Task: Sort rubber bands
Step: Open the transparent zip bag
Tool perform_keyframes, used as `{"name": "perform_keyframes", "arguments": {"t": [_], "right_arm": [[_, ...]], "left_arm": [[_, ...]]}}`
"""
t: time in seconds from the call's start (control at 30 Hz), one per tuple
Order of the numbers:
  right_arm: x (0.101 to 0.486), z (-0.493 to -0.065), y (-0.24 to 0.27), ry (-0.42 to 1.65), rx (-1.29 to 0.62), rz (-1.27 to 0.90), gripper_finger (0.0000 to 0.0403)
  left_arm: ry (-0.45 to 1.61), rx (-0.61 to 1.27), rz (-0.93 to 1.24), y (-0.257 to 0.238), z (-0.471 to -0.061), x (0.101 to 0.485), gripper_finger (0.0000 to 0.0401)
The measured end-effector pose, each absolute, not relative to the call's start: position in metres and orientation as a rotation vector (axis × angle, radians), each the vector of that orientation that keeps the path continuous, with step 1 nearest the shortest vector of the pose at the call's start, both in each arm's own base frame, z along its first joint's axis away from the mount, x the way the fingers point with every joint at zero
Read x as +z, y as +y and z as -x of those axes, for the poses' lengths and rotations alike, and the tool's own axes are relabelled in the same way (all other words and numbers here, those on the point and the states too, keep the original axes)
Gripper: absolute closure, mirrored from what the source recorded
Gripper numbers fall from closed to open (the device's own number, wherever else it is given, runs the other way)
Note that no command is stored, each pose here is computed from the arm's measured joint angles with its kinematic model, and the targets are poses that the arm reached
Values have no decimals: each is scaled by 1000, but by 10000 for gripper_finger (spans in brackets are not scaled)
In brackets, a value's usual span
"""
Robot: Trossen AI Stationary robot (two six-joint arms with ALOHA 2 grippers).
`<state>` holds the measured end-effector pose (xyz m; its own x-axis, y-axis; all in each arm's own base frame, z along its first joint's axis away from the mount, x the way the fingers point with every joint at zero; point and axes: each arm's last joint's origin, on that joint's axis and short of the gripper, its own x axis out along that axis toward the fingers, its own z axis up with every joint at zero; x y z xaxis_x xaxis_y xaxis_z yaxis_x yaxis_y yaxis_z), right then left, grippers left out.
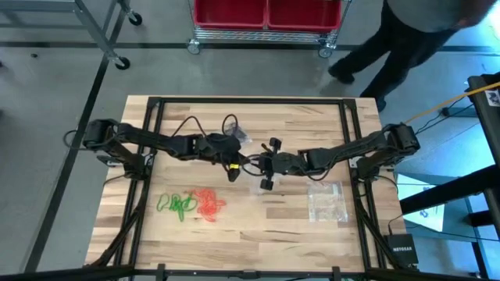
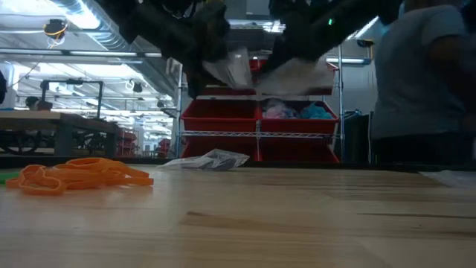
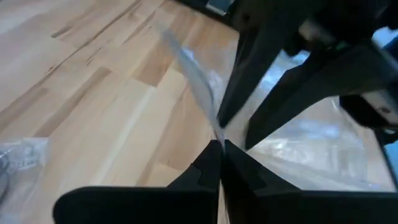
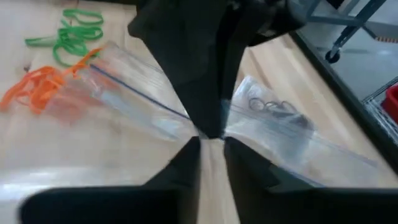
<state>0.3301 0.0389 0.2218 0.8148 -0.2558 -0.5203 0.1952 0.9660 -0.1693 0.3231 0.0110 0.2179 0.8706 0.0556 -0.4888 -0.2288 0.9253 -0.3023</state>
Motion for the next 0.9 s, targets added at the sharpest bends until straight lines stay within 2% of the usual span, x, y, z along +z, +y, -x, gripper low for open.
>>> {"name": "perform_keyframes", "arguments": {"t": [0.2,0.37,0.57,0.9], "right_arm": [[271,-316,37,603,-255,99,256],[288,-314,37,595,-238,109,219],[279,-323,41,603,-141,136,212],[272,-327,40,619,-172,156,212]], "left_arm": [[407,124,331,10,-311,245,401],[355,117,316,11,-304,259,401],[379,122,314,11,-303,257,401],[369,121,286,11,-301,261,401]]}}
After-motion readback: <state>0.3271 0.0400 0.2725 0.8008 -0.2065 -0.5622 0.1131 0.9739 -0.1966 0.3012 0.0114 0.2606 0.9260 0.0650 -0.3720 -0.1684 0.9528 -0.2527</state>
